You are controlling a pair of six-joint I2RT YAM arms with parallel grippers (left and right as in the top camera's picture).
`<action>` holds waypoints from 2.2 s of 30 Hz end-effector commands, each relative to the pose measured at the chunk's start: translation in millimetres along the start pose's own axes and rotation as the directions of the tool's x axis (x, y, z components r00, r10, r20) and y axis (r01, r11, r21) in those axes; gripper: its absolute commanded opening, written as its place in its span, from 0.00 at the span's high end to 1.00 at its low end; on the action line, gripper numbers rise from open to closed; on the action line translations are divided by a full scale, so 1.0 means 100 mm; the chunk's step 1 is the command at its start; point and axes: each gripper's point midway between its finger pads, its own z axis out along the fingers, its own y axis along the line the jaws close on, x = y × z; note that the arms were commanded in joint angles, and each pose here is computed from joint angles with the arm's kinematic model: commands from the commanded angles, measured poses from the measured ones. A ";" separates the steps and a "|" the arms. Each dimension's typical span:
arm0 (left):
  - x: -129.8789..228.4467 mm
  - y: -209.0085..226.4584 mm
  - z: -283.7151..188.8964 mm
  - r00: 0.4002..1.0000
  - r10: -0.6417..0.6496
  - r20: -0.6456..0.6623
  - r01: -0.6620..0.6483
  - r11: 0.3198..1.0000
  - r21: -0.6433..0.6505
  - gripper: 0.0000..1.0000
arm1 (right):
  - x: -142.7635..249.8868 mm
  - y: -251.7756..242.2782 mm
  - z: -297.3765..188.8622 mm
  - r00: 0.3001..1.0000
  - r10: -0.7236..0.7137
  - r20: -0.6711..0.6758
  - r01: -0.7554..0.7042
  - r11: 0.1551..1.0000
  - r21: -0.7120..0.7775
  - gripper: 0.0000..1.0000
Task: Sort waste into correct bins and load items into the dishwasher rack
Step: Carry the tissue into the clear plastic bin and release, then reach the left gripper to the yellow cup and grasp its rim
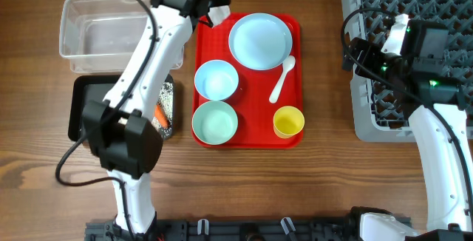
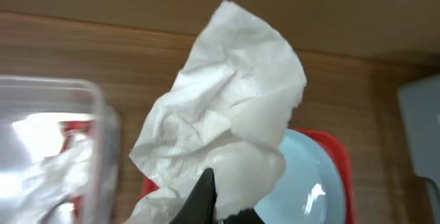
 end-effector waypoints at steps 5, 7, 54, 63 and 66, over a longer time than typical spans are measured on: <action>0.00 1.18 0.12 0.998 -0.049 -0.032 0.035 0.938 -0.344 0.96 | -0.07 -0.02 -0.01 1.000 -0.013 0.014 0.013 1.000 0.015 0.00; 0.07 1.44 0.24 0.995 -0.082 -0.061 0.052 0.922 -0.384 0.96 | -0.07 -0.02 -0.01 1.000 -0.013 0.014 0.013 1.000 0.016 0.00; 1.94 -0.98 -0.77 0.645 0.625 -0.439 -0.217 0.701 0.679 0.14 | -0.06 0.04 -0.01 1.000 -0.013 0.007 0.013 1.000 -0.018 0.00; 2.73 -1.21 -0.93 0.488 0.699 -0.523 -0.215 0.677 0.704 0.10 | -0.06 0.04 -0.01 1.000 -0.013 0.006 0.013 1.000 -0.018 0.00; 2.90 -1.11 -0.79 0.474 0.654 -0.589 -0.291 0.748 0.596 0.09 | -0.06 0.04 -0.01 1.000 -0.013 0.006 0.013 1.000 -0.018 0.00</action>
